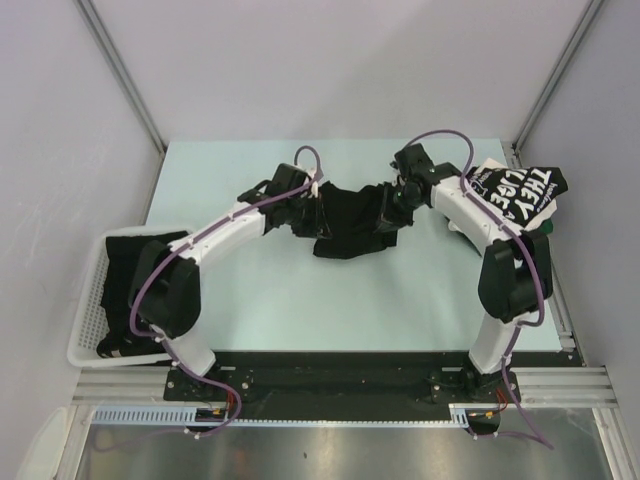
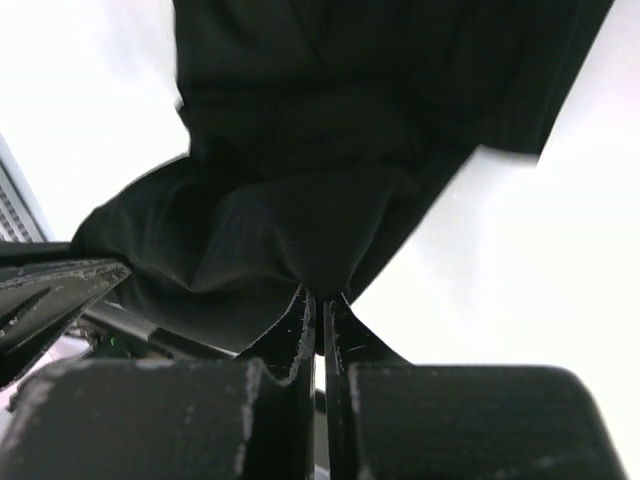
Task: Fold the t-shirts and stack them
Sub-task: Fold the long partially folded tshirt into a neat square
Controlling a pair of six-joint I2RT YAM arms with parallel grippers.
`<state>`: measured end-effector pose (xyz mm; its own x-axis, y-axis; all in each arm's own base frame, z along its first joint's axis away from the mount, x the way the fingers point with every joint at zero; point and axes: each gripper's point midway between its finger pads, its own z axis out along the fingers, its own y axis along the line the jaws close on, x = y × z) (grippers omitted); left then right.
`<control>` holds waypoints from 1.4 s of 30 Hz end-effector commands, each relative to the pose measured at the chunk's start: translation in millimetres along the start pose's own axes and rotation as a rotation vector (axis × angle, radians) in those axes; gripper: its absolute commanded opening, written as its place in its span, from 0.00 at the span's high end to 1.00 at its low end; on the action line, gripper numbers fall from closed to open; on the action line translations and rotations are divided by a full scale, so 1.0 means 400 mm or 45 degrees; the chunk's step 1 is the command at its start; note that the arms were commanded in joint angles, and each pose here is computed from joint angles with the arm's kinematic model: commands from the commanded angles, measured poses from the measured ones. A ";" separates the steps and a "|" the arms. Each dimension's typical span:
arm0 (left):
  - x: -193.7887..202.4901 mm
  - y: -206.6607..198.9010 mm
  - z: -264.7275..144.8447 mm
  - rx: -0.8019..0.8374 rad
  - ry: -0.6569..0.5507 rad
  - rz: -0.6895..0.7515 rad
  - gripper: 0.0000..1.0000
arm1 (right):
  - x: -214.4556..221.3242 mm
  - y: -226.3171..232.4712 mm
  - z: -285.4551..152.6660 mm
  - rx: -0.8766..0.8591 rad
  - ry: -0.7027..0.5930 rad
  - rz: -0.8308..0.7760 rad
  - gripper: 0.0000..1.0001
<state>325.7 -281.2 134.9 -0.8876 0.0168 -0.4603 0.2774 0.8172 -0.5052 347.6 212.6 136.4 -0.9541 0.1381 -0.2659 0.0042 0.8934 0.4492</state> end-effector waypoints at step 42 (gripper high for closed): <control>-0.508 0.174 0.193 0.100 -0.288 -0.023 0.83 | -0.470 -0.114 0.151 0.030 -0.305 -0.068 1.00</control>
<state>515.1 -285.8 107.2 -0.8666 -0.0565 -0.4957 0.2780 0.7704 -0.5737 513.2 187.7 100.7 -0.9112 0.1976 -0.3614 0.0172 0.8948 0.4461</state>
